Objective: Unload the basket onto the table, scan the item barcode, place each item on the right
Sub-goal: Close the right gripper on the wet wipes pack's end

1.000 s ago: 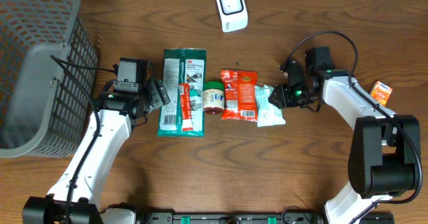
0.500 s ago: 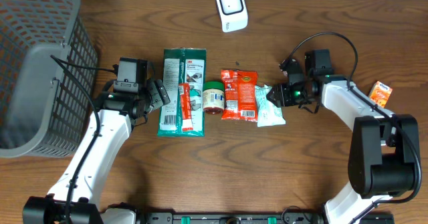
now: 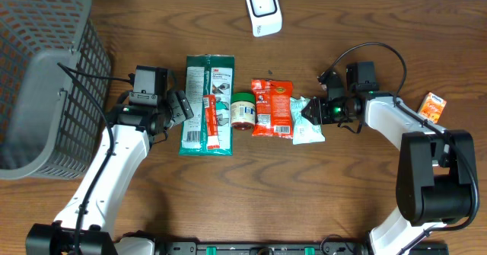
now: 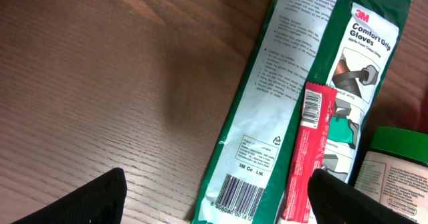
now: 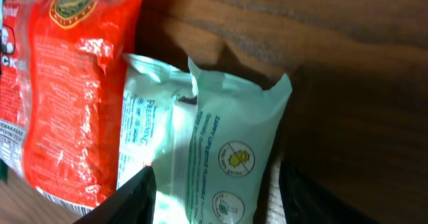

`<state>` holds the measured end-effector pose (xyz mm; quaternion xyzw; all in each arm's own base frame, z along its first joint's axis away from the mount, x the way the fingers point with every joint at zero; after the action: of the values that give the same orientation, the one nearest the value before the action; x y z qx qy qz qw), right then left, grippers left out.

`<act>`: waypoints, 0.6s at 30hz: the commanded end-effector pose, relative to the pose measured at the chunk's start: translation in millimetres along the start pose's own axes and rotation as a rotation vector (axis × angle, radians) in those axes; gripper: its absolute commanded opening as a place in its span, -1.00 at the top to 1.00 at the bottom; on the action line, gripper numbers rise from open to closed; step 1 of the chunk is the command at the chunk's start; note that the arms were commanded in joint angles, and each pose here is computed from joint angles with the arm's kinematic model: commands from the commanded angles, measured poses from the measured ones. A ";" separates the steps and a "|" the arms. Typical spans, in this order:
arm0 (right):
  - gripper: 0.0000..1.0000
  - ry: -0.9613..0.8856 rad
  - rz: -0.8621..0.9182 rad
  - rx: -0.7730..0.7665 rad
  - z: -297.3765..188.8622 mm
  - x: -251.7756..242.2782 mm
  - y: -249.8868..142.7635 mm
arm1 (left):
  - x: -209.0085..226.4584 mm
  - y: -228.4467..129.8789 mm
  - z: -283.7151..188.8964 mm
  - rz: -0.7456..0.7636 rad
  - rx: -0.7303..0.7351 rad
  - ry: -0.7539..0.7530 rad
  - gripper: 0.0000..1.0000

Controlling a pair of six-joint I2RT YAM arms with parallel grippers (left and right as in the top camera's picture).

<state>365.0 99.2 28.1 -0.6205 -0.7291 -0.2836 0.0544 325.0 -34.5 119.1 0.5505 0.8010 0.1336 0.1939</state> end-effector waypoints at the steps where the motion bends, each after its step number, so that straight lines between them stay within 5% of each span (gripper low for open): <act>1: -0.12 0.016 0.006 -0.008 2.2 3.5 0.4 | 0.9 7.8 -4.8 0.005 -0.027 0.010 -0.73; 18: -0.07 0.038 0.055 -0.005 6.0 5.1 -6.3 | 0.9 7.8 -4.8 0.005 -0.027 0.010 -0.73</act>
<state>365.6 102.0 27.2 -0.6333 -0.7126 -0.2953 0.0627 325.0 -34.5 119.1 0.5505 0.8010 0.1336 0.1939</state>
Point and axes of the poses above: each gripper's point midway between its finger pads, its own z axis out along the fingers, its own x axis along the line the jaws close on, y = z × x, the point moved 2 cm from there along -z, back along the fingers, and after that the axes turned 1 degree about z, right-handed, at the moved point
